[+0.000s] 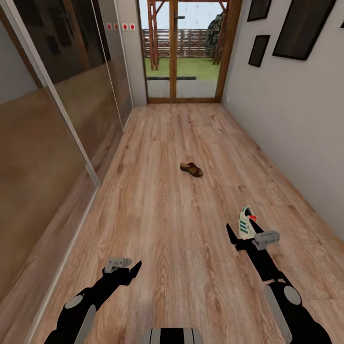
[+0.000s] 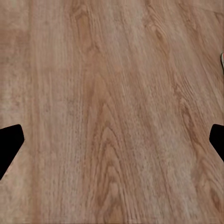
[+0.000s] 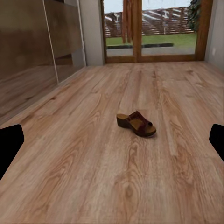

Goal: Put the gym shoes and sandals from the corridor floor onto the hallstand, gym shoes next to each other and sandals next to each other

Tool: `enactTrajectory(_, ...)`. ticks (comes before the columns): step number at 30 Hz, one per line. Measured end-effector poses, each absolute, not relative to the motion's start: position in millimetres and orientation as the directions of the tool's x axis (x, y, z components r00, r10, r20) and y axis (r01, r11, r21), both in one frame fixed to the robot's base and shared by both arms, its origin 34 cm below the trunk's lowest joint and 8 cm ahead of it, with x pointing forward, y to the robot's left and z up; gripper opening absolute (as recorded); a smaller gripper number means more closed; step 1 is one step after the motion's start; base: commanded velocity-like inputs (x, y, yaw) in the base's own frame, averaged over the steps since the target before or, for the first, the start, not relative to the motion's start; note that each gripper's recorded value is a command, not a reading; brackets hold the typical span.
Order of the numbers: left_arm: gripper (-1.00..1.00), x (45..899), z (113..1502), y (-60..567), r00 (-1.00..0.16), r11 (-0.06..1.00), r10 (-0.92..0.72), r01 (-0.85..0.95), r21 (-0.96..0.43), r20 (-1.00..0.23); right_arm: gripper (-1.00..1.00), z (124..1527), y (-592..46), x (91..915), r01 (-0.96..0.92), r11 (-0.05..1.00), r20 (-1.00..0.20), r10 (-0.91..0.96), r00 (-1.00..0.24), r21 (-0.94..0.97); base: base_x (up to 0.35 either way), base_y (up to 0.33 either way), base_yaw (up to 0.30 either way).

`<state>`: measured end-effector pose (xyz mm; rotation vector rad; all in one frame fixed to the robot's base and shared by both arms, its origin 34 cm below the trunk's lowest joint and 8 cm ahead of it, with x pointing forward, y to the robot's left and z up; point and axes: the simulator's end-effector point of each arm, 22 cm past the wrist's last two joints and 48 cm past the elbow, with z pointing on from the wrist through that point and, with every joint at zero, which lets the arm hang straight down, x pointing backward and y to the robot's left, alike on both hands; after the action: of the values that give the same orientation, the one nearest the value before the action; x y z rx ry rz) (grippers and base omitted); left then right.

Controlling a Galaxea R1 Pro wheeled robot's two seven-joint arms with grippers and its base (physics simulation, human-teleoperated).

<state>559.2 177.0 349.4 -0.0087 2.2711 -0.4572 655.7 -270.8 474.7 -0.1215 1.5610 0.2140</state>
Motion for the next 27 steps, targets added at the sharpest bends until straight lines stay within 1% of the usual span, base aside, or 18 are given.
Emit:
enactTrajectory(8, 1.00, 559.2, 349.4, 177.0, -0.679, 0.935, -0.151, 0.139, -0.327, -0.719, 1.00, 474.7, -270.8, 655.7, -0.213, 0.975, -0.998, 0.058, -0.004, 0.058, 0.300, 0.084, -0.004)
enactTrajectory(13, 1.00, 559.1, 349.4, 176.9, -0.679, 0.935, -0.151, 0.139, -0.328, -0.719, 1.00, 474.6, -271.2, 655.6, -0.212, 0.976, -0.998, 0.058, -0.004, 0.057, 0.299, 0.086, -0.091)
enactTrajectory(19, 1.00, 559.2, 349.4, 176.9, -0.679, 0.935, -0.151, 0.139, -0.328, -0.719, 1.00, 474.7, -271.2, 655.7, -0.212, 0.976, -0.998, 0.058, -0.004, 0.057, 0.295, 0.086, -0.202)
enactTrajectory(27, 1.00, 559.1, 349.3, 176.8, -0.679, 0.935, -0.151, 0.139, -0.328, -0.719, 1.00, 474.6, -271.2, 655.7, -0.212, 0.976, -0.998, 0.058, -0.004, 0.057, 0.259, 0.019, -0.288)
